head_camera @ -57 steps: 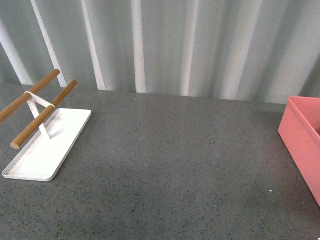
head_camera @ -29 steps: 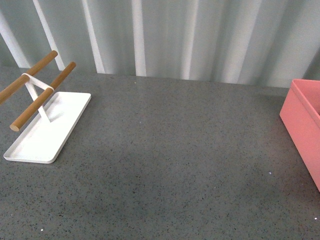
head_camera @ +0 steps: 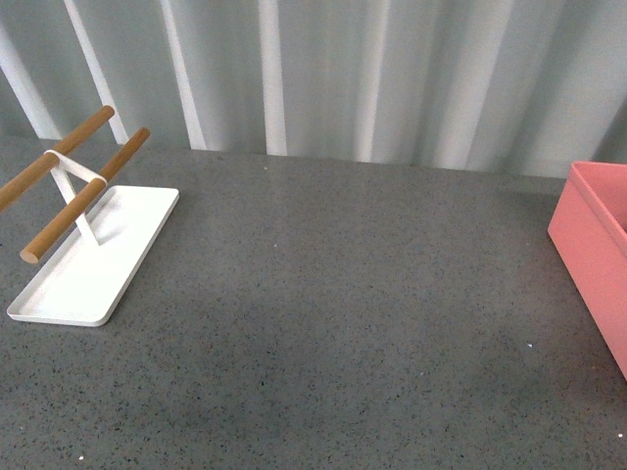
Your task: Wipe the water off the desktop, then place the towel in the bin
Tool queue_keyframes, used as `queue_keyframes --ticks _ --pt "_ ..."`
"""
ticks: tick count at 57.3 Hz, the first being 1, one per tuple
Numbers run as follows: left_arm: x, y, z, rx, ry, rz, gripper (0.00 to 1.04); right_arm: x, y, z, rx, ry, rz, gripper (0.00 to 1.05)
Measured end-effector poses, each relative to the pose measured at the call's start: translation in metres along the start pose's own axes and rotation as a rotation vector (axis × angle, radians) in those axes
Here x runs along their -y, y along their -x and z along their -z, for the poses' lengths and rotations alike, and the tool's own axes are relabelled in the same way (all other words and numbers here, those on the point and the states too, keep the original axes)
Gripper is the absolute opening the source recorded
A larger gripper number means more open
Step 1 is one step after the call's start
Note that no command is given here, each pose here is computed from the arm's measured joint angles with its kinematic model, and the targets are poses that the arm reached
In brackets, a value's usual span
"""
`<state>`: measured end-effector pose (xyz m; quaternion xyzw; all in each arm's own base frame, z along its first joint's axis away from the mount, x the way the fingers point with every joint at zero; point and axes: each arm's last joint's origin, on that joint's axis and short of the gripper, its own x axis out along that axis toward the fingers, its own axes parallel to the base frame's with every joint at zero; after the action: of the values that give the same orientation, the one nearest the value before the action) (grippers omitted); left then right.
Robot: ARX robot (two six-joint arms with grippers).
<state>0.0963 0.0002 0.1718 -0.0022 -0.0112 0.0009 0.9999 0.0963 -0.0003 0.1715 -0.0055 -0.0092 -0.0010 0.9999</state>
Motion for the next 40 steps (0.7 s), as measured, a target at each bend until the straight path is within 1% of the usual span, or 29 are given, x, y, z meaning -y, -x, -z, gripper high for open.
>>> queue_keyframes --ticks 6,7,9,13,16,18,25,27,30,40 --pt "0.0000 0.0000 0.0000 0.000 0.000 0.000 0.98 0.0000 0.0000 0.0000 0.000 0.000 0.000 0.36" --pt "0.0000 0.0000 0.0000 0.000 0.000 0.000 0.98 0.0000 0.0000 0.0000 0.000 0.000 0.000 0.37" --pt "0.0000 0.0000 0.0000 0.000 0.000 0.000 0.98 0.0000 0.0000 0.0000 0.000 0.000 0.000 0.45" --pt "0.0000 0.0000 0.0000 0.000 0.000 0.000 0.98 0.0000 0.0000 0.0000 0.000 0.000 0.000 0.56" --pt "0.0000 0.0000 0.0000 0.000 0.000 0.000 0.98 0.0000 0.0000 0.0000 0.000 0.000 0.000 0.66" --pt "0.0000 0.0000 0.0000 0.000 0.000 0.000 0.98 0.0000 0.0000 0.0000 0.000 0.000 0.000 0.71" --pt "0.0000 0.0000 0.0000 0.000 0.000 0.000 0.98 0.0000 0.0000 0.0000 0.000 0.000 0.000 0.96" --pt "0.0000 0.0000 0.0000 0.000 0.000 0.000 0.98 0.0000 0.0000 0.0000 0.000 -0.001 0.000 1.00" --pt "0.0000 0.0000 0.0000 0.000 0.000 0.000 0.98 0.0000 0.0000 0.0000 0.000 -0.001 0.000 0.97" --pt "0.0000 0.0000 0.0000 0.000 0.000 0.000 0.98 0.0000 0.0000 0.0000 0.000 -0.001 0.000 0.98"
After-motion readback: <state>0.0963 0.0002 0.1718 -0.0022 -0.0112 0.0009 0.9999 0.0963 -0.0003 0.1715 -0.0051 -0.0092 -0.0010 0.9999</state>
